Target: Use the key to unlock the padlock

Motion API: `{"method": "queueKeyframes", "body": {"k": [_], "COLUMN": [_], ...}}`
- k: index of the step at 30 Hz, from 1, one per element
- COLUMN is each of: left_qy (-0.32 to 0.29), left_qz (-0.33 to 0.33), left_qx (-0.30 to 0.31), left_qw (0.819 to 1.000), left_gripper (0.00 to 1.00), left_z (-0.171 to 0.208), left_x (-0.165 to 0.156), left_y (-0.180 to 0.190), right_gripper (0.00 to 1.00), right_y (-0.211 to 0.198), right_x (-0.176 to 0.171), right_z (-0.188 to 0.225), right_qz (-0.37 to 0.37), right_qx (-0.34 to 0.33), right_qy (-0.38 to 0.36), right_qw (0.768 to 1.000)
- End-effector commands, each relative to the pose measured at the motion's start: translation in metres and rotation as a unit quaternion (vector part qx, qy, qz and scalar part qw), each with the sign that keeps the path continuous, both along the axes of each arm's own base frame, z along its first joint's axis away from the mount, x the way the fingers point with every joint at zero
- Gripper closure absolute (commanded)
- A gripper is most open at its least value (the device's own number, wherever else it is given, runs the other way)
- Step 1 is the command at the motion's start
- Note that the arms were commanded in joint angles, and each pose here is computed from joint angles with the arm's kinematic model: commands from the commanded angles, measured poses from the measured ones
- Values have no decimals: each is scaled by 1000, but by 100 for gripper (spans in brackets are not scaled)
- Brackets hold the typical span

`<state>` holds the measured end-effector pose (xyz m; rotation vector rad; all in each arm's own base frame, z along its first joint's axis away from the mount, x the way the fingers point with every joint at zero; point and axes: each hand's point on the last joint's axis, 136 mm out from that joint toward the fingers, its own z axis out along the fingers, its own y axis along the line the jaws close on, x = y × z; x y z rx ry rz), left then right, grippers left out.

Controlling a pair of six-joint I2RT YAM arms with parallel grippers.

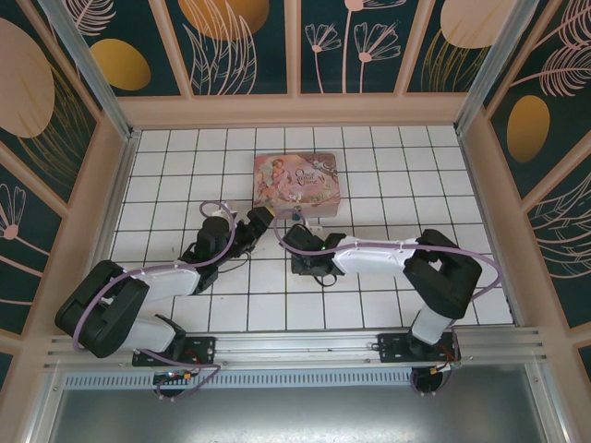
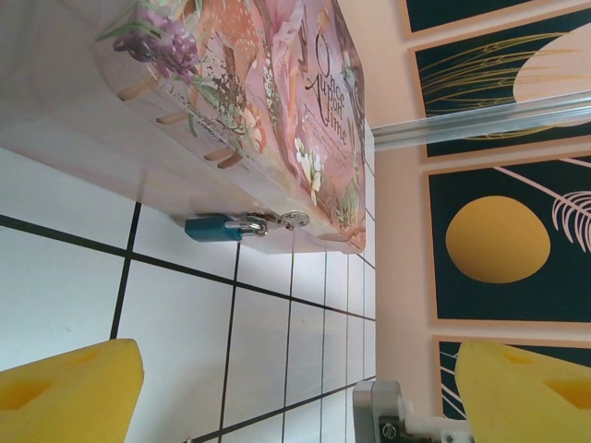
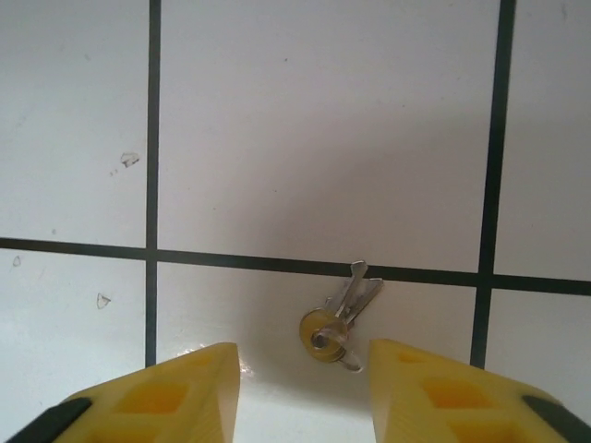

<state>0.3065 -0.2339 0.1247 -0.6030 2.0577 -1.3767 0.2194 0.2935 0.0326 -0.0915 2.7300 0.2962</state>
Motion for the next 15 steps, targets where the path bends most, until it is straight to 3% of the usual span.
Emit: {"method": "queueKeyframes", "body": {"k": [1,4,15], "left_qy": [-3,-2,-3], "left_qz": [1,1,1], "left_qx": [11,12,15], "left_qw": [1000,1000,1000], "left_gripper": [12,12,12], "left_z": [-3,-3,-5], "left_x": [-3,-3,-3], "left_y": [3,3,3], "right_gripper": [53,47,47], "right_y": [-7,-10,-6], "right_x": [5,9,7], "right_z": [12,14,6], "right_qz": [-19,-20,-14], "right_qx": [9,12,30], "right_qy": [-9,-12,1], "right_qw": [1000,1000,999]}}
